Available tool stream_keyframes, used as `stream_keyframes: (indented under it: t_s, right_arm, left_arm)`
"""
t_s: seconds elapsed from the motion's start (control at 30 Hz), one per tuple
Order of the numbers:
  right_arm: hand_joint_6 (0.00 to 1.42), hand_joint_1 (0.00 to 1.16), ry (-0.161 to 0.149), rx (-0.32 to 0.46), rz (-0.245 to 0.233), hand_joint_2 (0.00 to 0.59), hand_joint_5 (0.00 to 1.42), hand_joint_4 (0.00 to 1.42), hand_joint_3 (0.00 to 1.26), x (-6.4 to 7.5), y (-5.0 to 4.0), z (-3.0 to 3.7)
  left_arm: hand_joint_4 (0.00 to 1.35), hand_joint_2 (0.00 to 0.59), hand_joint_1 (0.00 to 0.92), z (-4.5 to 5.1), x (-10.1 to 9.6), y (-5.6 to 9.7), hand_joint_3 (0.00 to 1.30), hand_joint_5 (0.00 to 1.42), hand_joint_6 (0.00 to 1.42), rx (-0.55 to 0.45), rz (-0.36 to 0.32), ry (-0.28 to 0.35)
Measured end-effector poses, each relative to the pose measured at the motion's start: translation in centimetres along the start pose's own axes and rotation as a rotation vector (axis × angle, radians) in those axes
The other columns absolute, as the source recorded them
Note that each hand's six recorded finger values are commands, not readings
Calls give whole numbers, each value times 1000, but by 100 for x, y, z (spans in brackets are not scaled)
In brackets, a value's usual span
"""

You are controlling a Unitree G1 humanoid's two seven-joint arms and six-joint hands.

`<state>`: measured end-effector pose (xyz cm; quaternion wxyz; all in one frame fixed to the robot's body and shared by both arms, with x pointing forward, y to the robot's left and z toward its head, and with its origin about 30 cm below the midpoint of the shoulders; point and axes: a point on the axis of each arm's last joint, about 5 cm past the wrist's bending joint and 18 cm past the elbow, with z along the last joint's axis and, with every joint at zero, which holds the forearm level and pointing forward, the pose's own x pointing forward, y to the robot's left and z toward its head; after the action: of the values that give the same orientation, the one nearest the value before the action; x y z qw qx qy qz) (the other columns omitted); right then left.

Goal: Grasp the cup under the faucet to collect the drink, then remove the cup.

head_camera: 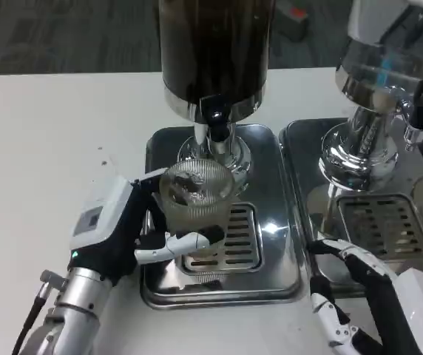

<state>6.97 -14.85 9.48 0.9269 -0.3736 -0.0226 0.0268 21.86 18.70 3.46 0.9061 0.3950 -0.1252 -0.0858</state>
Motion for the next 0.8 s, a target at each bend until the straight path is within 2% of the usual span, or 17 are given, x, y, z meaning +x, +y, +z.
stream_keyframes:
  t_s: [0.23,0.8]
  right_arm:
    - [323,321,-5,-1,-8,496,221,224,334,-15,-16,23]
    - [323,319,6,6,-9,496,221,224,338,-30,-8,26]
  left_arm:
    - [772,76,421,17,23,-30,569,947,1301,-2,-20,-6]
    - [711,90,368,51,59,-56,528,884,1246,-11,-49,-21]
